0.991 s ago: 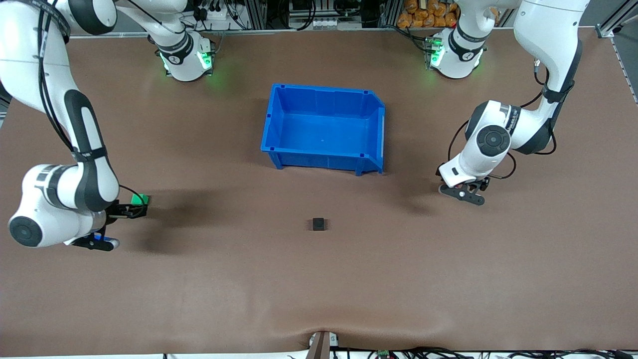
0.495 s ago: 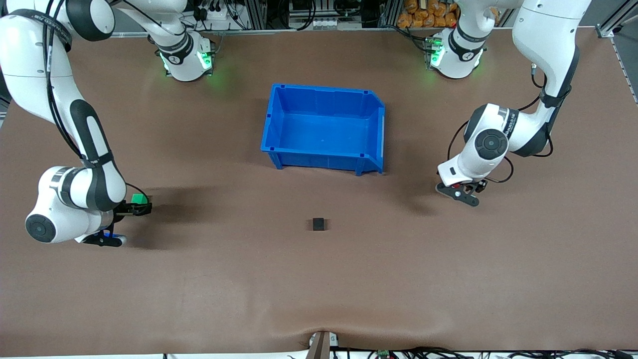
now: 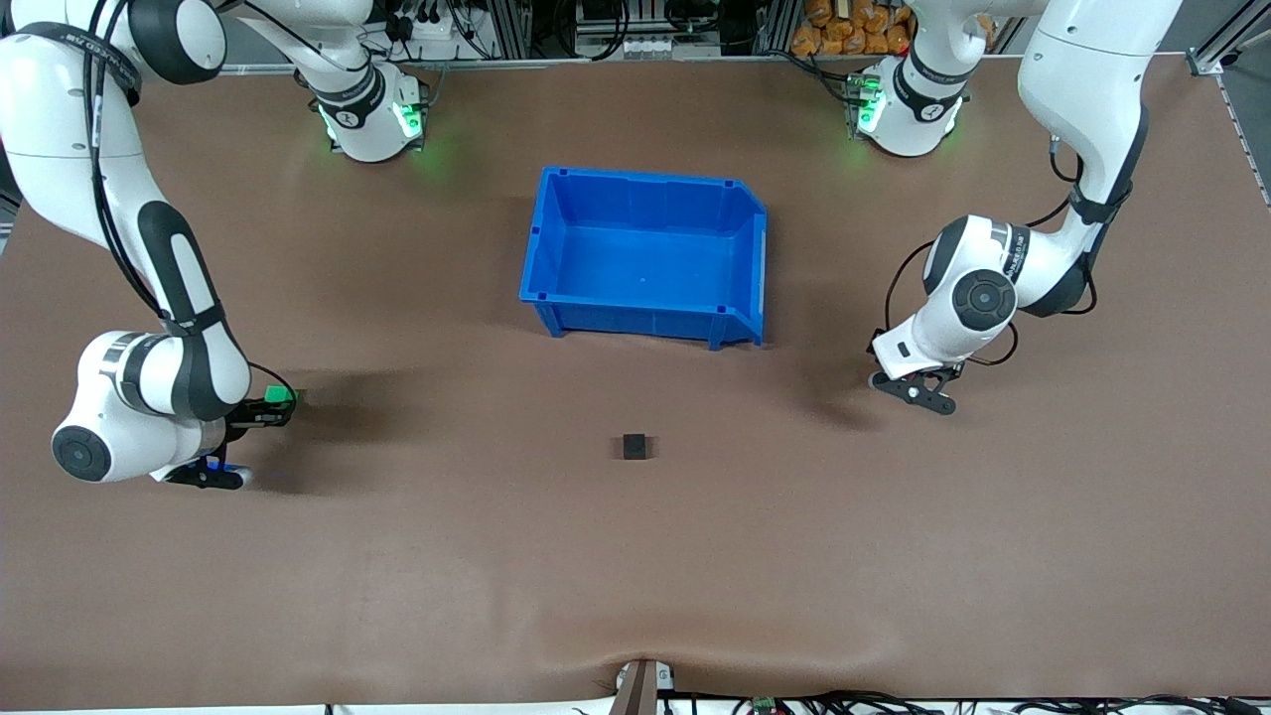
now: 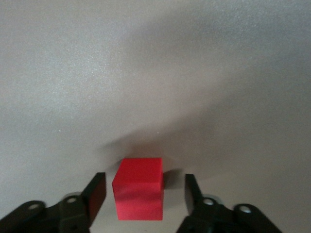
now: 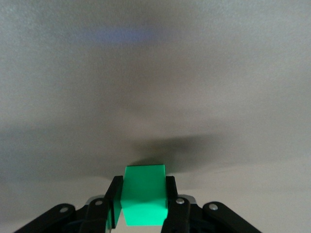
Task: Attach green and red cubes to black cube
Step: 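Carry the green cube toward the black cube while the left gripper carries red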
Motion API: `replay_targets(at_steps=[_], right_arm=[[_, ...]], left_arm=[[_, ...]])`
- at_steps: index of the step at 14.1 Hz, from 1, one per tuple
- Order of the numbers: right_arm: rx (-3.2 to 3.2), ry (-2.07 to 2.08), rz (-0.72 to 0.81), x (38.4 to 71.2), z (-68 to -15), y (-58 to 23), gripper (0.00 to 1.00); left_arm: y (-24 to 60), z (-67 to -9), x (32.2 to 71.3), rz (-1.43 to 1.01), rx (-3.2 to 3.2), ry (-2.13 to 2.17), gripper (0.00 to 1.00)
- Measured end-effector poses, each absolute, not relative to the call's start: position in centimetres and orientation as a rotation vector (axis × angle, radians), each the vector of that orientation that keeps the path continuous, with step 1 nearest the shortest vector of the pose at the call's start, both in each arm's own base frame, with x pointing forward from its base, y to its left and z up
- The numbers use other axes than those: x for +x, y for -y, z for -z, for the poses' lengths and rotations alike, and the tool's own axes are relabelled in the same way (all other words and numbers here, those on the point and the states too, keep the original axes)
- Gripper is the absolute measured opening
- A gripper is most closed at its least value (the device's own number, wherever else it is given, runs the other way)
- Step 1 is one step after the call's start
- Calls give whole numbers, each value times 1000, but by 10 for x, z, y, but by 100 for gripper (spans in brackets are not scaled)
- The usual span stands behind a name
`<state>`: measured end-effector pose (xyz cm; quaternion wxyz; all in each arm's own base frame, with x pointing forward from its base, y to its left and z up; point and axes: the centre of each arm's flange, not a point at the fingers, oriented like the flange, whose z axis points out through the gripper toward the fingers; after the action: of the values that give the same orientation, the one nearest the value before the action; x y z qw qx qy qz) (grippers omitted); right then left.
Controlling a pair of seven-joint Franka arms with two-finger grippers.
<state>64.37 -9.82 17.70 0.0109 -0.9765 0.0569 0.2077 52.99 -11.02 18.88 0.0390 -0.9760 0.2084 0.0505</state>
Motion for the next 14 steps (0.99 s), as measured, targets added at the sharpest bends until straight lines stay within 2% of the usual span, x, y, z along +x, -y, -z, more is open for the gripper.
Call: replay_targets(at_steps=[1, 3, 4, 6, 11, 14], right_arm=[[-3046, -185, -635, 645, -178, 100, 40], [-3018, -223, -596, 651, -185, 101, 40], [-2985, -259, -568, 656, -191, 99, 40], [-2906, -350, -563, 662, -203, 93, 40], [-2713, -781, -657, 672, -229, 65, 40], [-2667, -941, -681, 682, -239, 11, 40]], left_arm=[[110, -189, 531, -154, -2995, -634, 70], [109, -189, 534, -150, -3001, -625, 57], [109, -189, 535, -148, -3007, -614, 57], [107, -188, 537, -150, -3034, -567, 40], [109, -193, 542, -129, -3093, -354, 39], [117, -218, 568, -13, -3120, -140, 39]])
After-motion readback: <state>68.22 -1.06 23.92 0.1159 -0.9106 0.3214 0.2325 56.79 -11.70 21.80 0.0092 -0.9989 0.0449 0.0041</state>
